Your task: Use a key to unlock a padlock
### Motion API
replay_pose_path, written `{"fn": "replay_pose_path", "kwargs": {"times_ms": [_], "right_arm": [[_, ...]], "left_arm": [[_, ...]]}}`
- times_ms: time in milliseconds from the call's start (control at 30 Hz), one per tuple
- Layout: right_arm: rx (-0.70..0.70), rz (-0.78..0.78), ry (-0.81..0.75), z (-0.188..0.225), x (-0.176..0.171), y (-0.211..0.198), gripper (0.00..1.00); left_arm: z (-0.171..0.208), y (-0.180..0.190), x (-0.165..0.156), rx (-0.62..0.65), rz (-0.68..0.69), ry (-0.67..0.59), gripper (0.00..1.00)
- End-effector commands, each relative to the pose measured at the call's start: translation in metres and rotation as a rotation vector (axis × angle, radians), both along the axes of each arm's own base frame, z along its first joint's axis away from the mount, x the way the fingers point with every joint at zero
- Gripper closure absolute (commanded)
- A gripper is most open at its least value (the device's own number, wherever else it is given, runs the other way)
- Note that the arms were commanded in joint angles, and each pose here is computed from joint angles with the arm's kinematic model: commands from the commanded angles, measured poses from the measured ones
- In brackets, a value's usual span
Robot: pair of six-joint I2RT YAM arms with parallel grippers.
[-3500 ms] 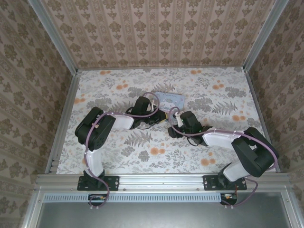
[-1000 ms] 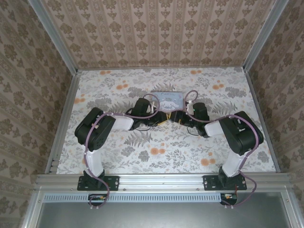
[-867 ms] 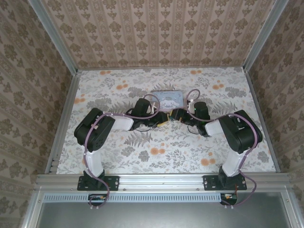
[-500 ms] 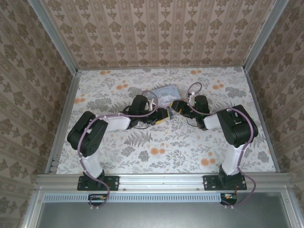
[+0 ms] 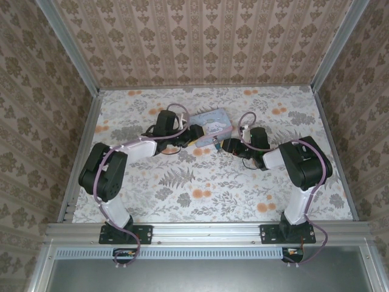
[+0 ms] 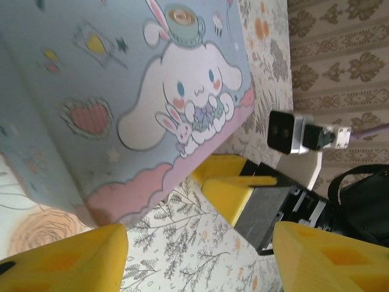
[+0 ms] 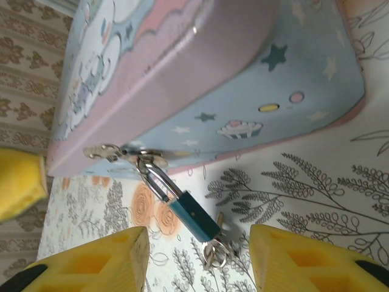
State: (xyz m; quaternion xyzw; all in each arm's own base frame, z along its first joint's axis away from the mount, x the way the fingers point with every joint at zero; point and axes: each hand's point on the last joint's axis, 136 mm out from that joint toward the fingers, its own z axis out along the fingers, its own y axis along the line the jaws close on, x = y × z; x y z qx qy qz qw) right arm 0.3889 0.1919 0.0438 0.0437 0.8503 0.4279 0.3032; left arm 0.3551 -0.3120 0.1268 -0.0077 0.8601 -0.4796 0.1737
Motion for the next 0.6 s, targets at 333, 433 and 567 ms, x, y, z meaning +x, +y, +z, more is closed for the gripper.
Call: {"fn": "replay_pose_path", "kwargs": {"times_ms": [333, 433, 567], "right_arm": [[-0.004, 0.139, -0.014, -0.001, 0.000, 0.026, 0.59], [-0.011, 0.148, -0.010, -0.004, -0.001, 0.029, 0.59], [-0.019, 0.149, 0.001, -0.009, -0.003, 0.031, 0.62]], "left_arm": [[0.015, 0.010, 0.017, 0.002, 0.014, -0.050, 0.35], [0.014, 0.009, 0.018, -0.006, 0.016, -0.047, 0.35], [0.011, 0.008, 0.017, -0.014, 0.016, -0.037, 0.35]]}}
